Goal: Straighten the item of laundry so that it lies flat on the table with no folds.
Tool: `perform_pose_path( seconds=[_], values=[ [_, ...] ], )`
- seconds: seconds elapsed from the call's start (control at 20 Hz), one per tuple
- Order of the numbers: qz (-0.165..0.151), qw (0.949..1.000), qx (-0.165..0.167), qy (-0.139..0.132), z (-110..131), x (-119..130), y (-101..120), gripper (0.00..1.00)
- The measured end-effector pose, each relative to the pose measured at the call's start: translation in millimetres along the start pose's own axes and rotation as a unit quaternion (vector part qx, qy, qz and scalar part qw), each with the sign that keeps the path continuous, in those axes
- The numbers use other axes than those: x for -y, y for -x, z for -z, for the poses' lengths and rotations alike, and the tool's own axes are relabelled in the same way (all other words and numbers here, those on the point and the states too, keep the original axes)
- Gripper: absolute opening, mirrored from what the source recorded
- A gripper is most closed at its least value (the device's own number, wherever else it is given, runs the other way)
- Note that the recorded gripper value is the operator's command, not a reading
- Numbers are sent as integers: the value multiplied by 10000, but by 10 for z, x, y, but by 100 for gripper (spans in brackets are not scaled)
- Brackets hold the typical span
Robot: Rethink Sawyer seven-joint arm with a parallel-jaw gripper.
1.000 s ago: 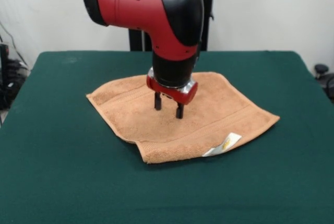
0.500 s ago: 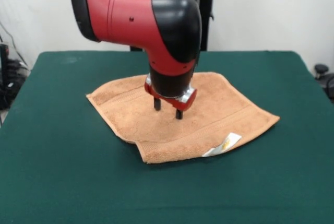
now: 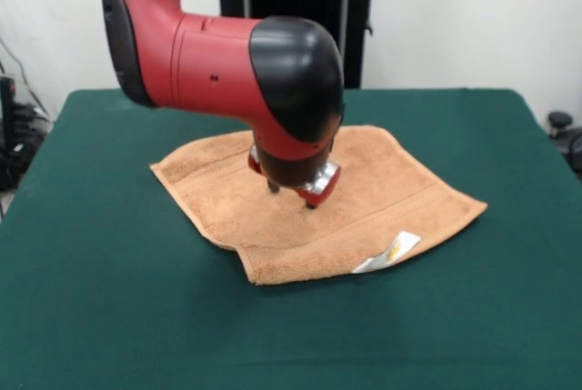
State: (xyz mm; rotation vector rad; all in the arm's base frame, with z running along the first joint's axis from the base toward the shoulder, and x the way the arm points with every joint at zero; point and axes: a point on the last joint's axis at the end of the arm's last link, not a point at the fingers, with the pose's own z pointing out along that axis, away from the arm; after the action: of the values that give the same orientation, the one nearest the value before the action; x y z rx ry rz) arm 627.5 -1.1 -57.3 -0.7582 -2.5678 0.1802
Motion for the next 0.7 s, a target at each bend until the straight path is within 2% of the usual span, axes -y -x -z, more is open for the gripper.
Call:
perform_pose_path(
  seconds=[0.4, 0.7],
  values=[
    [28, 9992, -382, -113, -3, -35, 113, 100],
    [181, 9963, -840, -36, -27, -21, 247, 100]
  ],
)
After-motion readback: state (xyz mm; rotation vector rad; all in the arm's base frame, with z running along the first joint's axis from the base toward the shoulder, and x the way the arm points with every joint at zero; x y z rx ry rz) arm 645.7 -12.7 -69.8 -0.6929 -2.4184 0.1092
